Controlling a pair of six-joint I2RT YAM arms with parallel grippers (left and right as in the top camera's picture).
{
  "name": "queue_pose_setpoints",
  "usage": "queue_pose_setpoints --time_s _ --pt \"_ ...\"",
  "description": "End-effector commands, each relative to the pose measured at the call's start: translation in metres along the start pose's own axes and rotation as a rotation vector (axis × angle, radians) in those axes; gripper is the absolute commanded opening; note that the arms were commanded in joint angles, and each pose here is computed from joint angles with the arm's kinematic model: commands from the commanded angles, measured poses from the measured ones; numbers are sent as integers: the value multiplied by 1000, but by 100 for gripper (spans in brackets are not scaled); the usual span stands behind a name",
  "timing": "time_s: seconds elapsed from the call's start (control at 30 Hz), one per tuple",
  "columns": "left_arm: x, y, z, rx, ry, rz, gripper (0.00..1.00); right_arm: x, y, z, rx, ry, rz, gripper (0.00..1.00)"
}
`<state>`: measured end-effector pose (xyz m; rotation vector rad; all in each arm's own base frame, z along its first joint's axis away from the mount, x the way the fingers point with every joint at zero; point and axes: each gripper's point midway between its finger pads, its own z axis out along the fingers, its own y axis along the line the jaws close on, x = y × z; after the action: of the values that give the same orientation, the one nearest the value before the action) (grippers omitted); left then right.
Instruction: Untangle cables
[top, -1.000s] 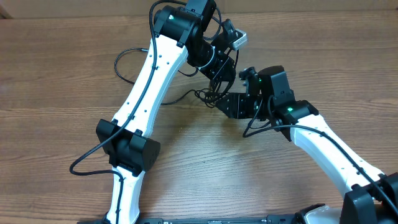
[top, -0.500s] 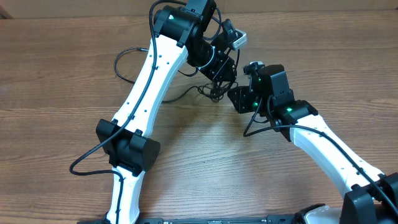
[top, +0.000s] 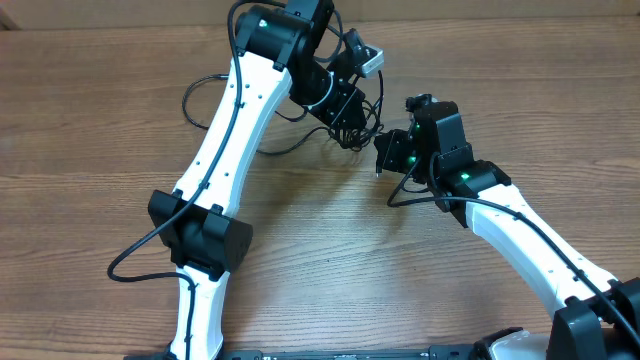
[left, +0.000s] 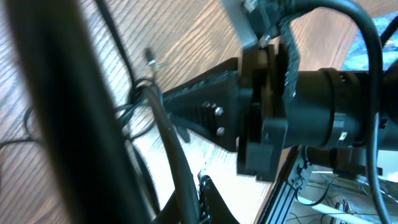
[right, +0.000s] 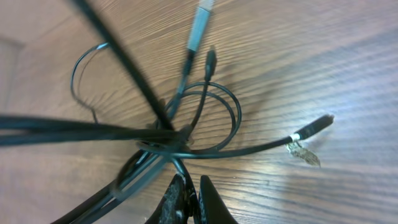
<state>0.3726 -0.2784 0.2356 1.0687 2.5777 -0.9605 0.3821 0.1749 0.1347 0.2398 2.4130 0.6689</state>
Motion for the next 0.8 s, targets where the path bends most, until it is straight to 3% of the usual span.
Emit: queue_pose_setpoints --time_s 0.0,0.27,0.37,0.4,0.43,0.47,0.5,0.67,0.77 --pt "0 11 -20 -44 -29 -10 4 -7 -35 -4 179 -69 168 4" --pt "15 54 -46 -132 -33 -107 4 4 -98 -22 416 -51 319 4" --pt "18 62 -55 -119 -50 -142 4 -1 -99 -21 377 -41 354 4" --pt "17 57 -58 -68 -71 -150 4 -5 -79 -15 246 -6 341 4" --pt "16 55 -58 -50 -78 -139 4 -5 -63 -12 161 22 311 11" --pt "14 52 -58 -32 -84 -126 4 -5 -42 -9 46 58 278 29" --pt "13 50 -58 -22 -88 -120 4 -5 -28 -9 -25 78 269 39" --pt "6 29 -49 40 -94 -52 4 3 31 -17 -304 177 226 56" --pt "2 13 -37 55 -79 4 4 12 55 -20 -379 218 220 56"
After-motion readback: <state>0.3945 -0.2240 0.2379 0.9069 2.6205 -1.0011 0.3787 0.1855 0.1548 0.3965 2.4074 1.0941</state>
